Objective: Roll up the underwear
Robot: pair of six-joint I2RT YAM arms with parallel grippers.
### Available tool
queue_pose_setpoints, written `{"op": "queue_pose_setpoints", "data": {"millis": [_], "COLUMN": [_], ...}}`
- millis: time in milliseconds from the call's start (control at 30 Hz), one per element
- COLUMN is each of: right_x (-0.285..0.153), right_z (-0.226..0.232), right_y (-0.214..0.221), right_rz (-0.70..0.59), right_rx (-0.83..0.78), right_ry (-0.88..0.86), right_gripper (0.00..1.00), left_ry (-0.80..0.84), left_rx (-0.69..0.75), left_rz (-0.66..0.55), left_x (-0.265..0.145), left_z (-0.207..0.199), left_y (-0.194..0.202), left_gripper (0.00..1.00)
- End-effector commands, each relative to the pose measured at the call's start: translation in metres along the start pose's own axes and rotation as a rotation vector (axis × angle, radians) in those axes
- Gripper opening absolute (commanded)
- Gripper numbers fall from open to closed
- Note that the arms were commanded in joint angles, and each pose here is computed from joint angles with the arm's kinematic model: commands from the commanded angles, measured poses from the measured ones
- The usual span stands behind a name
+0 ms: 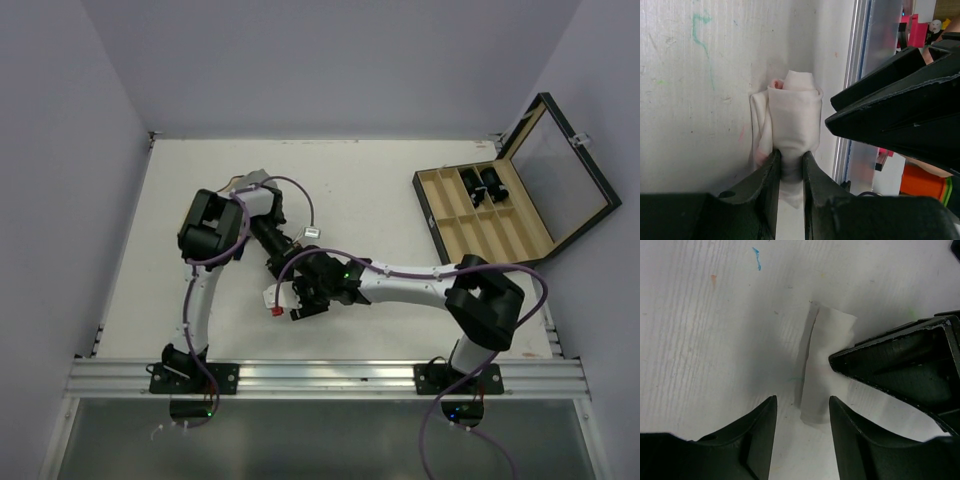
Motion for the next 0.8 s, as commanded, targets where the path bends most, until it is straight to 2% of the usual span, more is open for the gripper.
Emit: {"op": "queue_pose_setpoints", "data": {"millis": [0,300,767], "right_x": [0.005,0.021,0.055], "right_z": [-0.013,-0.010,0.006], "right_y": [-0.008,-0.003,0.015], "right_rz": [-0.039,-0.034,-0.012], "right_rx": [-0.060,-0.062,-0.128], "right_ry": [0.052,0.060,0.002], "right_gripper": [0.51,0.56,0.52], "left_ry": [-0.144,-0.094,-0.065], "left_rx": [0.188,0.164,0.151], "left_rz": [0.040,0.034,0.048], "left_x": [0.003,0.009,0.016], "left_z": [0.067,0.067,0.067], "left_y": [-0.006,-0.003,0.009], "left_gripper": [0.02,0.02,0.03]}}
Point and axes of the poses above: each gripper's point midway between its finger pads, its own x axis out along the fingers, its own z axis along the line the jaws close on, y = z × x, the point moved 2 cm from there along -x, back along the fingers, and after that the axes turned 13 degrees about -x, right-handed, at the moved point
